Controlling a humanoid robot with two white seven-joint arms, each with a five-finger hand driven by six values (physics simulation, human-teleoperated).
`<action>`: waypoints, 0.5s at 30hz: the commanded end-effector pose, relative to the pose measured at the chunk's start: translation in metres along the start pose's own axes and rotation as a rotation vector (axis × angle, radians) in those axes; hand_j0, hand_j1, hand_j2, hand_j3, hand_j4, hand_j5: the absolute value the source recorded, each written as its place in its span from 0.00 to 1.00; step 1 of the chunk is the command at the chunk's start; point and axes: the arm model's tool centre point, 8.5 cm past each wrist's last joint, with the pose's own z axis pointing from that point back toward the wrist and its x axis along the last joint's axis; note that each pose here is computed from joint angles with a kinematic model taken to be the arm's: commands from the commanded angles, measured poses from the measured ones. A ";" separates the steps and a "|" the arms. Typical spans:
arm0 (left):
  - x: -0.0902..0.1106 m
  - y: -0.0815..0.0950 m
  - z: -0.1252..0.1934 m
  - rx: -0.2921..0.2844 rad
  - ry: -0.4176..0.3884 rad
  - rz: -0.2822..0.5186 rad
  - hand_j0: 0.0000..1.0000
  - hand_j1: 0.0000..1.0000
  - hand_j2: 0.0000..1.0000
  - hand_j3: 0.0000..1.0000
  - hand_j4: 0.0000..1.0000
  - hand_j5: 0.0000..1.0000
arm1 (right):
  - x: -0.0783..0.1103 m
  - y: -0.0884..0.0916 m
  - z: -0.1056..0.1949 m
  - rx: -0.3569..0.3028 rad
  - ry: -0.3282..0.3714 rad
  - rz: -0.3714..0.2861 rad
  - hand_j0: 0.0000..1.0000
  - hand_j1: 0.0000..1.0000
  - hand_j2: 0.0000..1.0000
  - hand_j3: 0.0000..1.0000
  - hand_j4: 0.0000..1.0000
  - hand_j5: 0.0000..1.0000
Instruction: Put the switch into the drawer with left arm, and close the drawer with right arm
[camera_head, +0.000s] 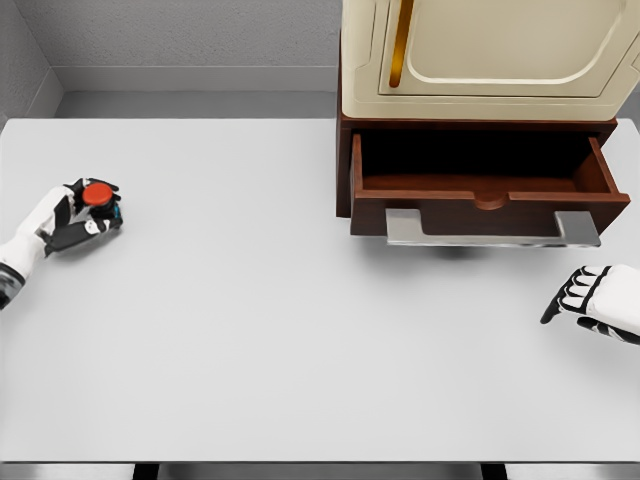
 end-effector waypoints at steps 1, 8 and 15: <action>0.015 0.000 -0.005 -0.006 -0.041 -0.010 0.46 0.46 0.46 0.46 0.46 0.46 | 0.000 -0.002 0.000 -0.004 0.000 -0.003 0.60 0.60 0.60 0.60 0.60 0.60; 0.028 0.000 -0.010 -0.014 -0.077 -0.026 0.46 0.46 0.46 0.46 0.46 0.46 | -0.002 -0.007 0.000 -0.016 0.003 0.005 0.60 0.60 0.60 0.60 0.60 0.60; 0.051 -0.005 -0.015 -0.033 -0.143 -0.057 0.46 0.46 0.46 0.46 0.46 0.46 | -0.005 -0.015 0.000 -0.040 0.009 0.015 0.60 0.60 0.60 0.60 0.60 0.60</action>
